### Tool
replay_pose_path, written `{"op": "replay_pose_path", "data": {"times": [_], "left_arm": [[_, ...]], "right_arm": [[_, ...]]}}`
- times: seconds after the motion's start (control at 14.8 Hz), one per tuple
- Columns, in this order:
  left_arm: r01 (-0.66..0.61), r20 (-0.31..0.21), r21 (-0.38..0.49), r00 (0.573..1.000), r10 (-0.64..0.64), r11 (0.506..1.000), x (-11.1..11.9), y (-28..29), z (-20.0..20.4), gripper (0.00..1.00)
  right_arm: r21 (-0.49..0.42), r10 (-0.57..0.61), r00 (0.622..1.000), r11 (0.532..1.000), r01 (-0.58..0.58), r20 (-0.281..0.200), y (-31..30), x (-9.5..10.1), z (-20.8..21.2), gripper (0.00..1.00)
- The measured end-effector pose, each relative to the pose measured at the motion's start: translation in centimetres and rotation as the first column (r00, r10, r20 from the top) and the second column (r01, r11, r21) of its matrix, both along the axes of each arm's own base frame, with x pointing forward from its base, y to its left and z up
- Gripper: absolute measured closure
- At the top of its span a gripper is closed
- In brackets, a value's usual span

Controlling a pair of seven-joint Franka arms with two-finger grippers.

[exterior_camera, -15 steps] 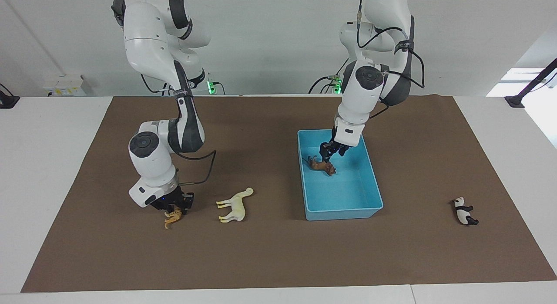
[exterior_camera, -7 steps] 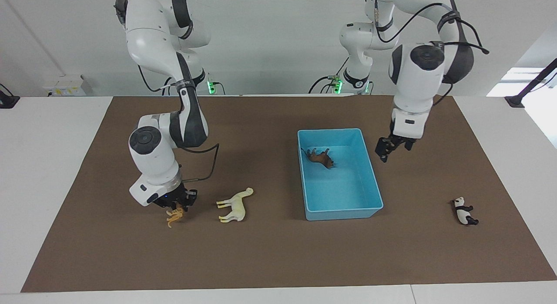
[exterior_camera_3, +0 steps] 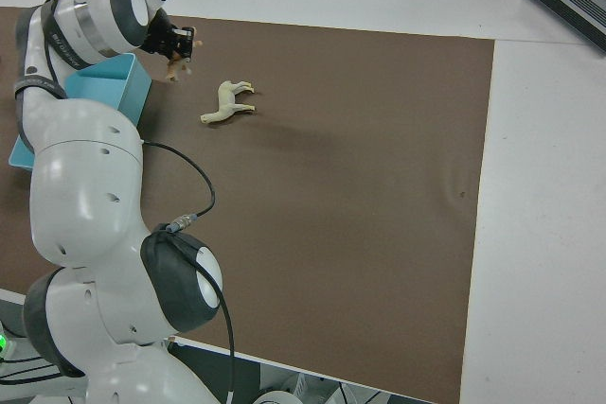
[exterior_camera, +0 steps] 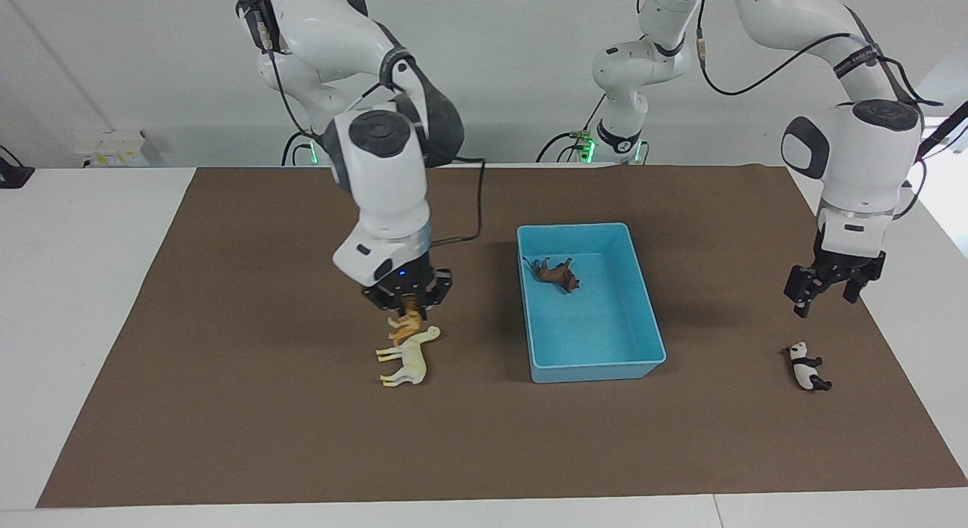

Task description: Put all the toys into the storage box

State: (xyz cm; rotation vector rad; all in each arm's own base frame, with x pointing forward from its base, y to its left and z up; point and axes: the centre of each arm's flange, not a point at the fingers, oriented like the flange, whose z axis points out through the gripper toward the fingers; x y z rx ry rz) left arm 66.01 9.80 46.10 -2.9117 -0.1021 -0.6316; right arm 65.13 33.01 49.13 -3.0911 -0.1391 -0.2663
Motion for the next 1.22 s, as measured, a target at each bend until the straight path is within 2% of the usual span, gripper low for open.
{"op": "replay_pose_path", "data": {"times": [0.27,0.47,0.61,0.88,1.01,1.08,1.22], "left_arm": [[0.023,-0.006,-0.002,1.0,-0.023,1.0,2.0,1.6,-5.1,0.0],[0.048,0.016,-0.011,0.999,-0.048,0.999,3.2,2.6,-11.3,0.0],[0.054,0.007,-0.009,0.999,-0.054,0.998,3.2,3.8,-13.6,0.0],[0.044,0.016,-0.006,0.999,-0.044,0.999,3.0,5.5,-14.5,0.0],[0.046,0.005,-0.011,0.999,-0.046,0.999,2.9,5.3,-15.2,0.0],[0.047,-0.003,-0.014,0.999,-0.047,0.999,2.7,5.2,-15.6,0.0],[0.048,-0.017,-0.019,0.999,-0.048,0.999,2.4,5.0,-16.4,0.0]], "right_arm": [[0.119,0.059,0.997,0.991,-0.065,0.055,10.1,-3.4,-0.5,0.67],[0.16,0.101,0.991,0.98,-0.114,0.091,16.5,-6.1,-3.8,0.67],[0.171,0.112,0.99,0.977,-0.126,0.088,19.8,-7.8,-6.9,0.67],[0.179,0.103,0.993,0.977,-0.112,0.06,23.9,-10.9,-10.6,0.67],[0.189,0.051,0.998,0.98,-0.058,0.042,24.3,-11.4,-10.6,0.55],[0.185,0.021,0.999,0.982,-0.026,0.026,24.3,-11.4,-10.5,0.41],[0.175,-0.026,1.0,0.984,0.024,0.01,23.8,-11.0,-10.1,0.21]]}}
